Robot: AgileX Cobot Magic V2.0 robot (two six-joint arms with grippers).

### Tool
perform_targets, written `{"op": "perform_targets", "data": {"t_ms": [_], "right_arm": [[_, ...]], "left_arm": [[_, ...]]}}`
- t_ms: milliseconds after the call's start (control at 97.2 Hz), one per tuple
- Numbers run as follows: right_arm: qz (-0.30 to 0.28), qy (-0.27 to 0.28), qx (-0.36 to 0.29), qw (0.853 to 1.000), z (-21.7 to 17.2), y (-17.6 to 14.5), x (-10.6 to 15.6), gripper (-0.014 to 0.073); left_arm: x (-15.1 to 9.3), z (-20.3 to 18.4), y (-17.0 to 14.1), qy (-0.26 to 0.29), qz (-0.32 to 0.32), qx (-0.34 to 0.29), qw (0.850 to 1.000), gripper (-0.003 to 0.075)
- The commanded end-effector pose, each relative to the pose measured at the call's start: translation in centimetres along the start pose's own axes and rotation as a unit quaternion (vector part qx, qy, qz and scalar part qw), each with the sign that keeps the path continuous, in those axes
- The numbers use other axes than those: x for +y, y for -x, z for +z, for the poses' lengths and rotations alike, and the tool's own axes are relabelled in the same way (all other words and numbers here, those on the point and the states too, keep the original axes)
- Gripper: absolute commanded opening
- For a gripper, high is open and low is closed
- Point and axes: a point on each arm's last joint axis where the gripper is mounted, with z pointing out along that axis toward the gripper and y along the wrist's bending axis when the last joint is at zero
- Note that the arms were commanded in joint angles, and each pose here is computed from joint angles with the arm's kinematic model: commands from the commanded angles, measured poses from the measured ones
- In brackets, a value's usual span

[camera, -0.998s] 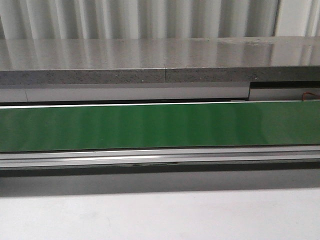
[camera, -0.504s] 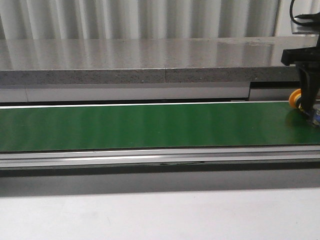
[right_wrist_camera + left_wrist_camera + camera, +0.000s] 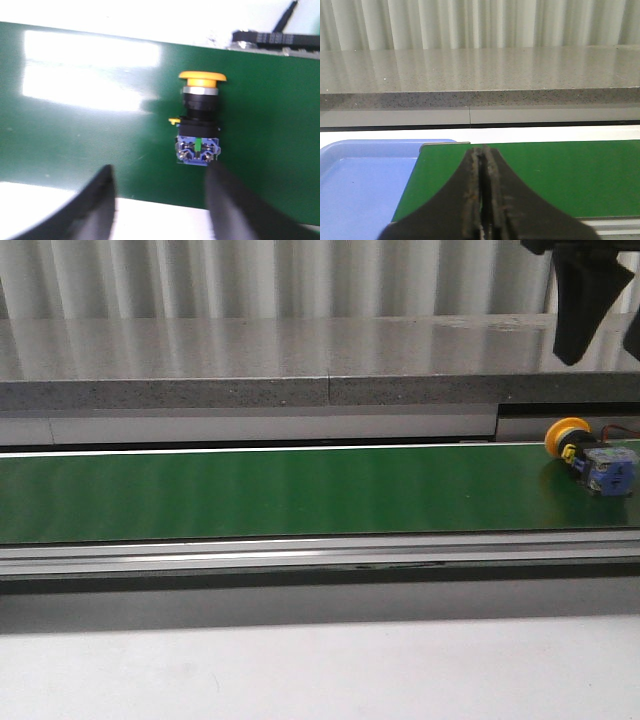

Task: Move button from right to left
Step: 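Lower the button onto the conveyor belt and open the right gripper, then let the belt carry the button toward the left gripper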

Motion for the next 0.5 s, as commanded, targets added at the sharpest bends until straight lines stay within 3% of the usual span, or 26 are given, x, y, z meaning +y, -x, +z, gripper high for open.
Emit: {"op": "perform_targets", "data": {"t_ms": [0, 123, 494], "right_arm": [[-0.026, 0.005, -0.061, 0.998, -3.0, 0.3, 0.8, 0.0173], [-0.045, 0.010, -0.076, 0.996, -4.0, -0.4, 1.6, -0.0076], [-0.072, 0.004, -0.134, 0.988, -5.2, -5.6, 0.7, -0.0067]], "left_arm": [[0.0, -0.1, -0.4, 0.001, -0.006, -0.037, 0.999, -0.0020], [0.0, -0.1, -0.4, 0.001, -0.006, -0.037, 0.999, -0.0020], [0.0, -0.1, -0.4, 0.001, -0.006, -0.037, 0.999, -0.0020]]}}
